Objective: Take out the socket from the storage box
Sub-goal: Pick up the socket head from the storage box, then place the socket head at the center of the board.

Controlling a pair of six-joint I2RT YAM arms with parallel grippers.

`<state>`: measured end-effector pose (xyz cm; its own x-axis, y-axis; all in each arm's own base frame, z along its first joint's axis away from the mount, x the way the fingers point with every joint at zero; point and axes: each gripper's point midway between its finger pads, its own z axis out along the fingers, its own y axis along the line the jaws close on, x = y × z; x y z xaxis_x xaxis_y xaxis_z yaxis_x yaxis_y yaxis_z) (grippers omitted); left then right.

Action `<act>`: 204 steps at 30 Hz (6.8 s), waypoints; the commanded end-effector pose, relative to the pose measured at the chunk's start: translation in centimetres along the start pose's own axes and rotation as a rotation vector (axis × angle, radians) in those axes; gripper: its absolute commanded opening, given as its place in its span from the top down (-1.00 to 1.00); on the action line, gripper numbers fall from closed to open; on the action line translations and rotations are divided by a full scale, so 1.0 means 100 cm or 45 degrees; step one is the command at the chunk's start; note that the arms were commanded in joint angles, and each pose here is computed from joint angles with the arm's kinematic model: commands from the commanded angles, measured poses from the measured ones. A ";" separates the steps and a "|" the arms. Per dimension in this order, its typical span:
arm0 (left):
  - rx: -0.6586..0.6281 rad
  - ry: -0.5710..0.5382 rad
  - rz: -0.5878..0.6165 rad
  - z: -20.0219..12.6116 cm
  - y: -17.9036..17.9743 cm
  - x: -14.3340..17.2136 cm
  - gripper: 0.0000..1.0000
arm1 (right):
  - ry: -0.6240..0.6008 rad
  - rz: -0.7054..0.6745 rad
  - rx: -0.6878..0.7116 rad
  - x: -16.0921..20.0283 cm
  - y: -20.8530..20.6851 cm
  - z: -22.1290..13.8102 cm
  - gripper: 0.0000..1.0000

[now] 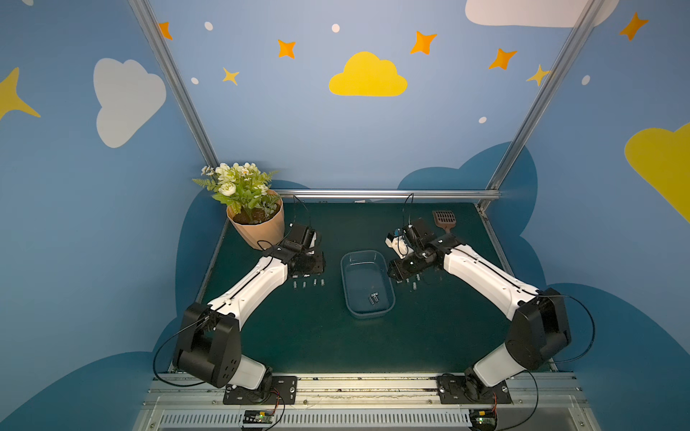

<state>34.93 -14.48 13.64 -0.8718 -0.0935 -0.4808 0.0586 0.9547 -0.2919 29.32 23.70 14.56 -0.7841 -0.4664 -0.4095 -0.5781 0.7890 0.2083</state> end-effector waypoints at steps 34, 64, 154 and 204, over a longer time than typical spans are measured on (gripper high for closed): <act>-0.012 -0.401 -0.103 0.034 0.054 -0.154 -0.11 | 0.342 -0.177 -0.011 0.041 0.073 0.049 -0.02; 0.163 -0.238 -0.230 0.060 0.033 -0.153 -0.11 | 0.668 0.010 0.110 0.038 0.034 0.093 0.16; 0.282 -0.242 -0.112 0.091 0.034 -0.171 -0.11 | 0.659 0.551 0.224 0.069 -0.061 0.070 0.51; 0.354 -0.249 0.006 0.091 0.015 -0.150 -0.11 | 0.683 0.593 0.179 0.076 -0.063 0.072 -0.06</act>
<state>52.55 -13.77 10.69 -0.7936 -0.1859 -0.5793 0.1632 0.8522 -0.4970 28.63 18.29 2.31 -0.9570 -0.1736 0.2323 -0.1444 0.9799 0.1376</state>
